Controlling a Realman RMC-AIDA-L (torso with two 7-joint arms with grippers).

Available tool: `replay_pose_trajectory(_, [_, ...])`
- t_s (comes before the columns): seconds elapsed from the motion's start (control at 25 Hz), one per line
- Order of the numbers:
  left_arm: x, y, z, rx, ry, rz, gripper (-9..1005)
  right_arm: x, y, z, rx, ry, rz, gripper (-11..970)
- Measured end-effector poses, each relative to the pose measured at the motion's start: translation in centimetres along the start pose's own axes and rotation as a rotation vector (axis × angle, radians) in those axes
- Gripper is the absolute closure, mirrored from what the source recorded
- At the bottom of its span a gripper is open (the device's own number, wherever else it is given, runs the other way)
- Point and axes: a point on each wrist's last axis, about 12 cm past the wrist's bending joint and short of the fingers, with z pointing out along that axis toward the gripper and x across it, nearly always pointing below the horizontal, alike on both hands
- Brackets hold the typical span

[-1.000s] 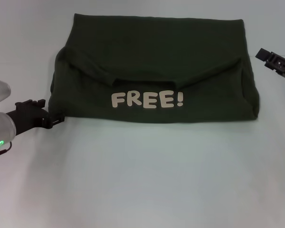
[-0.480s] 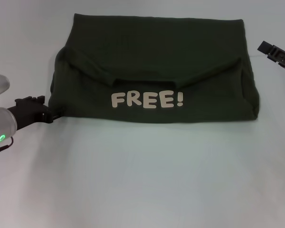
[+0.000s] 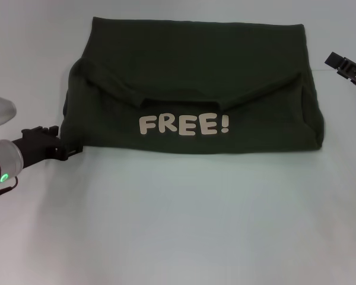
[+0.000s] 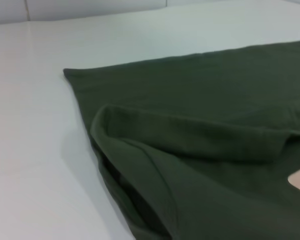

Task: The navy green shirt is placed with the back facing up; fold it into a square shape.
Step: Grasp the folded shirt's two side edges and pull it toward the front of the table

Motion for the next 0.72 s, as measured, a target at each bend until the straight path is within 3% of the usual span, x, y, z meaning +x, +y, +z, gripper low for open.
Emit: replay_pose_trajectory(0.72, [-0.15,-0.45,0.21,0.016,0.007,0.031,304,0.29,0.1,0.41,0.007,-0.001,0.0,211])
